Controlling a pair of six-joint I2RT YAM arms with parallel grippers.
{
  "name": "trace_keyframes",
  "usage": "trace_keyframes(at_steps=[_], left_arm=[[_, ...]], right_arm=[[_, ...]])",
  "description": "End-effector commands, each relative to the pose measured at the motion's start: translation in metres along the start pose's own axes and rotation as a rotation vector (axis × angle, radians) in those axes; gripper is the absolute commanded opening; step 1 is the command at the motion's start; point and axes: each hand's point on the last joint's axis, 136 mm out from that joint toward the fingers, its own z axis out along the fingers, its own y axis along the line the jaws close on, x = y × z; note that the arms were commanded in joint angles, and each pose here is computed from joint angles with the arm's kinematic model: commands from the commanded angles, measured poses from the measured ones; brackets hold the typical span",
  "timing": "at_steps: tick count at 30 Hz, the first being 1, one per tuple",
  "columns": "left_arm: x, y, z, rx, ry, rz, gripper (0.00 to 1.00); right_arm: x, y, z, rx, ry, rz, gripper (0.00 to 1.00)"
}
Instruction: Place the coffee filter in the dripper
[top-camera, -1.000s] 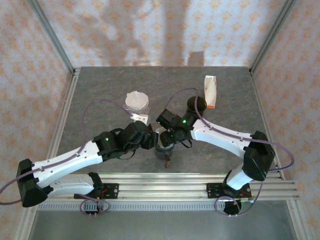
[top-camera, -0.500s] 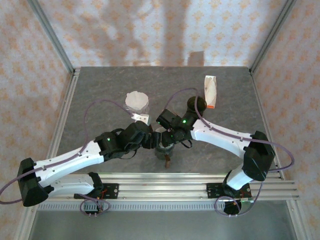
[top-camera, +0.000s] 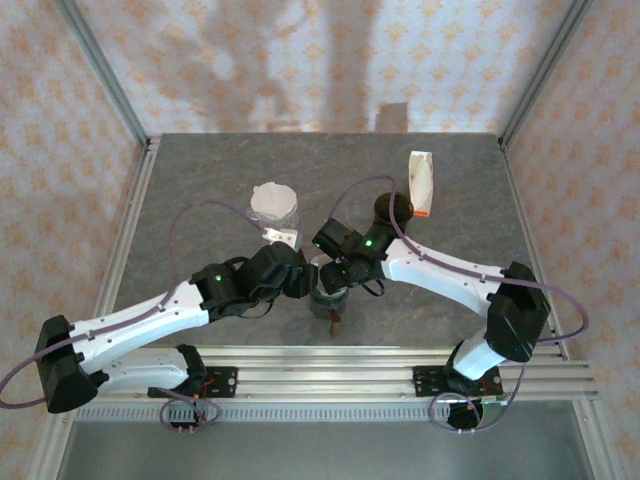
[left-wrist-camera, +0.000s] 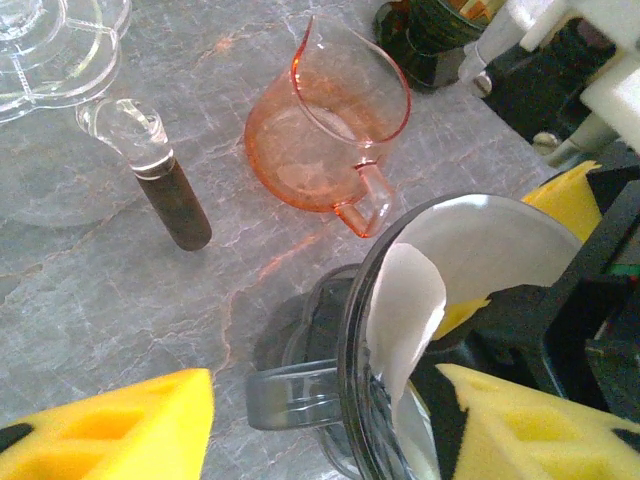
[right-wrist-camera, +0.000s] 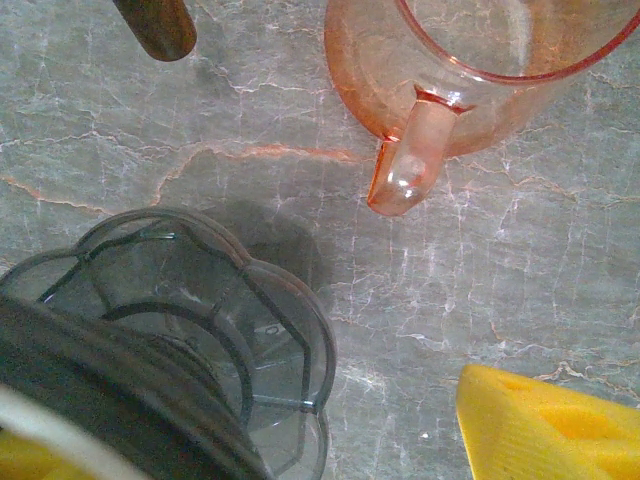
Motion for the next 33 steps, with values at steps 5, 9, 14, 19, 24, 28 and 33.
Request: trace_keyframes(at_steps=[5,9,14,19,24,28,33], left_arm=[[0.011,0.010,0.003,-0.037,0.043,-0.001,0.54],[0.012,0.012,0.000,-0.035,0.042,-0.001,0.53],[0.010,0.012,-0.002,-0.036,0.036,-0.006,0.53],[0.002,0.009,-0.009,-0.008,-0.001,-0.028,0.57],[-0.005,0.004,-0.017,0.019,-0.028,-0.041,0.60],[-0.004,0.004,-0.014,0.007,-0.017,-0.030,0.61],[0.001,0.003,-0.006,0.009,0.005,-0.024,0.65]], right_arm=[[-0.008,-0.005,-0.010,0.034,-0.048,0.017,0.70],[-0.014,-0.007,-0.022,0.028,-0.088,0.031,0.71],[-0.016,-0.009,-0.038,0.018,-0.123,0.045,0.71],[-0.017,-0.012,-0.055,-0.008,-0.166,0.069,0.71],[-0.014,-0.015,-0.066,-0.021,-0.190,0.088,0.71],[-0.005,-0.017,-0.064,-0.031,-0.175,0.094,0.71],[0.002,-0.018,-0.059,-0.040,-0.166,0.101,0.71]])
